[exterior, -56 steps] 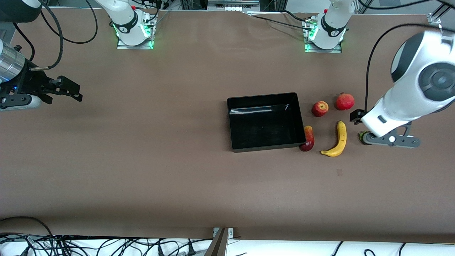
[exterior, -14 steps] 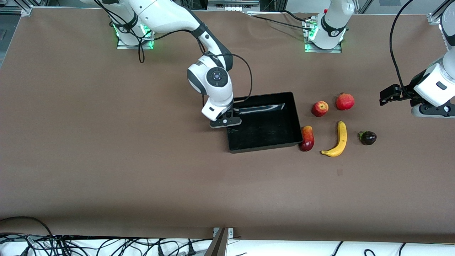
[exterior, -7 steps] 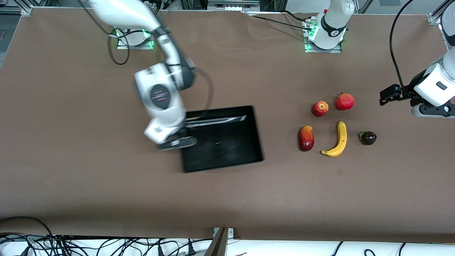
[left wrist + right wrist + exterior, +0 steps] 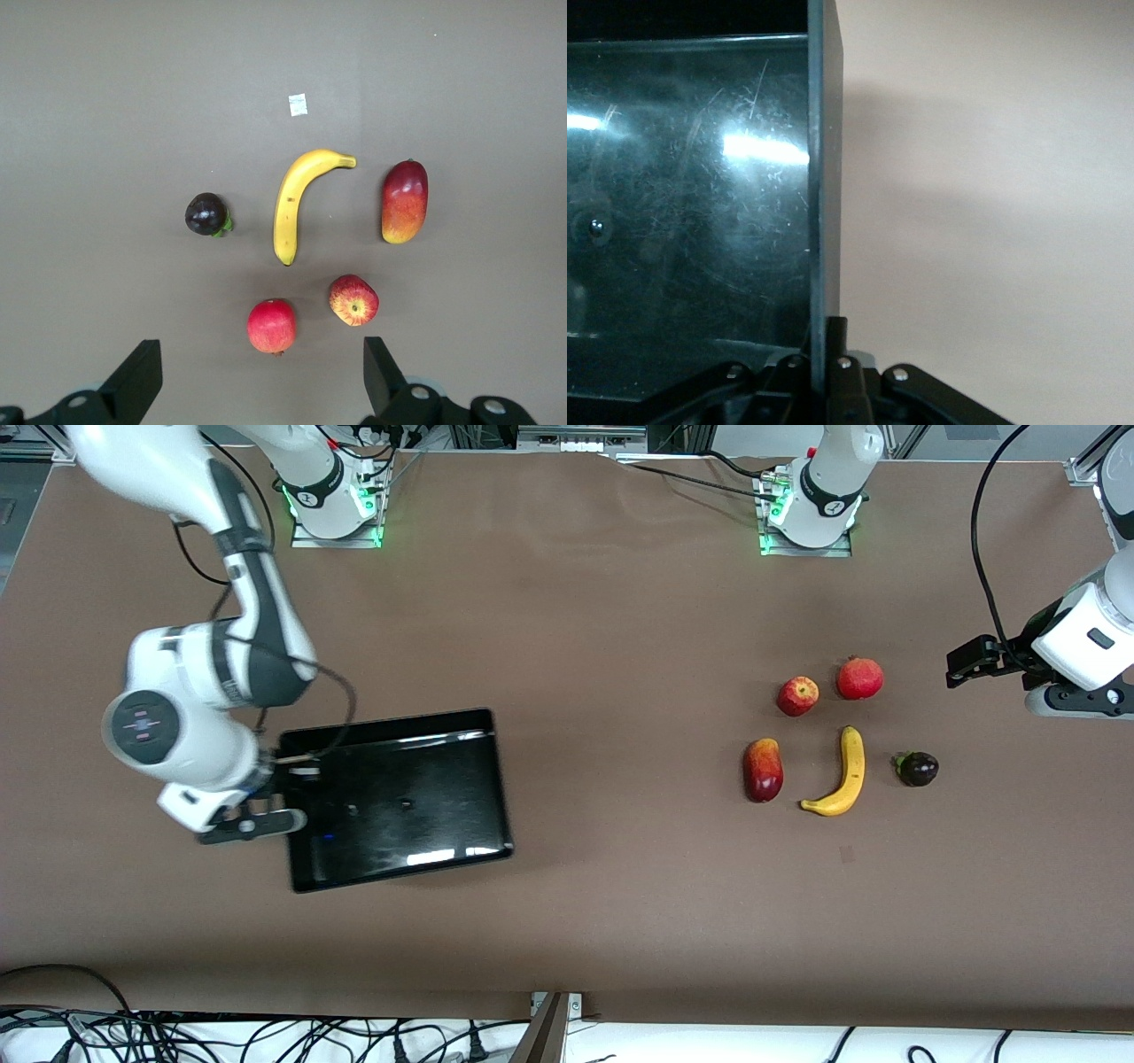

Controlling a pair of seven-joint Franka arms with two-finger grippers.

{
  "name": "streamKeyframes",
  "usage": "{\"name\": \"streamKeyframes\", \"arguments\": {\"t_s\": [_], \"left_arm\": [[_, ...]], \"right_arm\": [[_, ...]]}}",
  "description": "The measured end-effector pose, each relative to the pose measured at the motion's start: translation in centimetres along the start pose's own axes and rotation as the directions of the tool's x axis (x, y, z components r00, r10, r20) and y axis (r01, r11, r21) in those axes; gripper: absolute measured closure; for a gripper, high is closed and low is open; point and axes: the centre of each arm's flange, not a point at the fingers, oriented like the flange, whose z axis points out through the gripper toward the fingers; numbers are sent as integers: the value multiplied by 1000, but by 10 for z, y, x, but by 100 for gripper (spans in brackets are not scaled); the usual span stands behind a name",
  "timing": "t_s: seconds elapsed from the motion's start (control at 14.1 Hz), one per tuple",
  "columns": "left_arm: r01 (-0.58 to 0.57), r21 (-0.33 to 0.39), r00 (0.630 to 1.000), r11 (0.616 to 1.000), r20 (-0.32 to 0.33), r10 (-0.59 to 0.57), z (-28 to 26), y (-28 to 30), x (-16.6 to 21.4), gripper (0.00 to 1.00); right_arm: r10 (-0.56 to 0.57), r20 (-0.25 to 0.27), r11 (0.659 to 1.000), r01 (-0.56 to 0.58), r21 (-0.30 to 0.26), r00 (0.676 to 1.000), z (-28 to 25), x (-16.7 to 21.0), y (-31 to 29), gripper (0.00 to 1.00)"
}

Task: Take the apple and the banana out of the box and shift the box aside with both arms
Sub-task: 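Drag the empty tray with the right gripper away from the fruits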

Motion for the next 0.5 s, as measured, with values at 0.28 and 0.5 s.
{"name": "streamKeyframes", "arguments": {"t_s": [0.28, 0.5], "left_arm": [[2, 0, 1000, 1000, 7, -2, 0, -1, -1, 0], [3, -1, 1000, 1000, 19, -3, 0, -1, -3, 0]], "right_arm": [[5, 29, 995, -8, 102, 1000, 28, -35, 114, 97], [29, 26, 992, -32, 120, 999, 67, -66, 170, 97]]}}
